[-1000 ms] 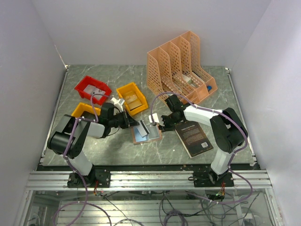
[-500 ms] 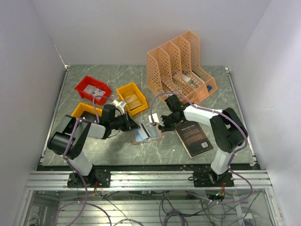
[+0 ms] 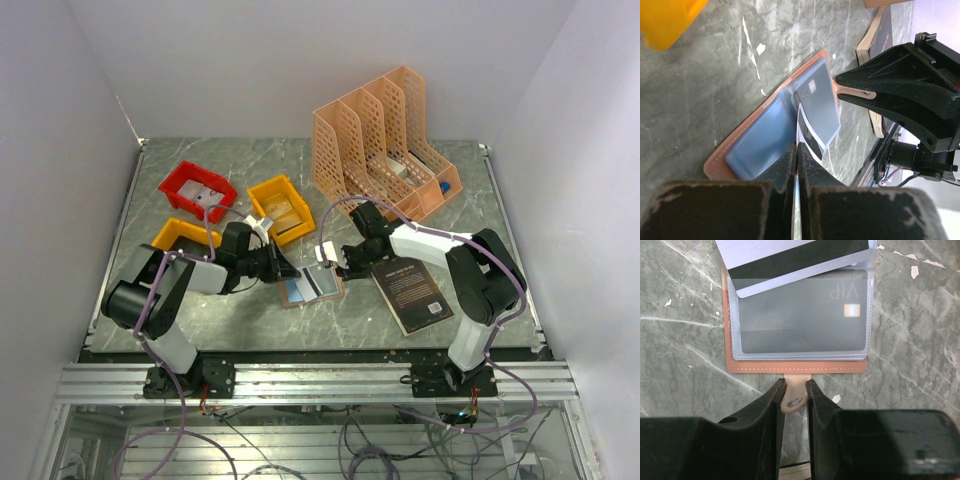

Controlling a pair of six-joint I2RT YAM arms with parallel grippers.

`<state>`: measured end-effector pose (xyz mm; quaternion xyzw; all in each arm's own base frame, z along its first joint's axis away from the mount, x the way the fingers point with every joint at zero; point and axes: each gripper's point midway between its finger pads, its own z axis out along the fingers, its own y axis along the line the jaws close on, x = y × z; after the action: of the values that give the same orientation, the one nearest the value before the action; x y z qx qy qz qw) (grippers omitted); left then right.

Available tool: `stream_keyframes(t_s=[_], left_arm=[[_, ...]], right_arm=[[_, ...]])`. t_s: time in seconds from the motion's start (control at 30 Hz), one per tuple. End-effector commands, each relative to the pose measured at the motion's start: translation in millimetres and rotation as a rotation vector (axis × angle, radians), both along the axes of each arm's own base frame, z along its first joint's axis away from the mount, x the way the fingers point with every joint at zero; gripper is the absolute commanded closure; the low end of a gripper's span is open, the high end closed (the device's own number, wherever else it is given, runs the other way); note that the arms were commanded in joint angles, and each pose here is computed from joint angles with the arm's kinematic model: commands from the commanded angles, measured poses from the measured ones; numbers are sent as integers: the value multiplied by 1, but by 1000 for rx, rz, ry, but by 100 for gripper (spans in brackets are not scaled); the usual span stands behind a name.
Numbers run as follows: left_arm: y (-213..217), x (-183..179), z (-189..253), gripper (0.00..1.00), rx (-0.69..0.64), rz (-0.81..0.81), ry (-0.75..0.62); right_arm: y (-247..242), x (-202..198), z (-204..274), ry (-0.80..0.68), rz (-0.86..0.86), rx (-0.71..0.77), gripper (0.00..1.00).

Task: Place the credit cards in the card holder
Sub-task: Insert the credit card into the card holder.

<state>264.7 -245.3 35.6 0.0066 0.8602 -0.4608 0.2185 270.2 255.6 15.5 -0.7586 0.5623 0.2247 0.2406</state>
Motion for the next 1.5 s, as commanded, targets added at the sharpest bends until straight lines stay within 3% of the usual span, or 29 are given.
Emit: stream_keyframes(t_s=[0.0, 1.47], left_arm=[[2, -1, -3, 93, 46, 8, 21], [26, -16, -22, 93, 228, 16, 125]], right_arm=[[7, -13, -8, 40, 17, -5, 79], [31, -15, -16, 5, -11, 1, 79]])
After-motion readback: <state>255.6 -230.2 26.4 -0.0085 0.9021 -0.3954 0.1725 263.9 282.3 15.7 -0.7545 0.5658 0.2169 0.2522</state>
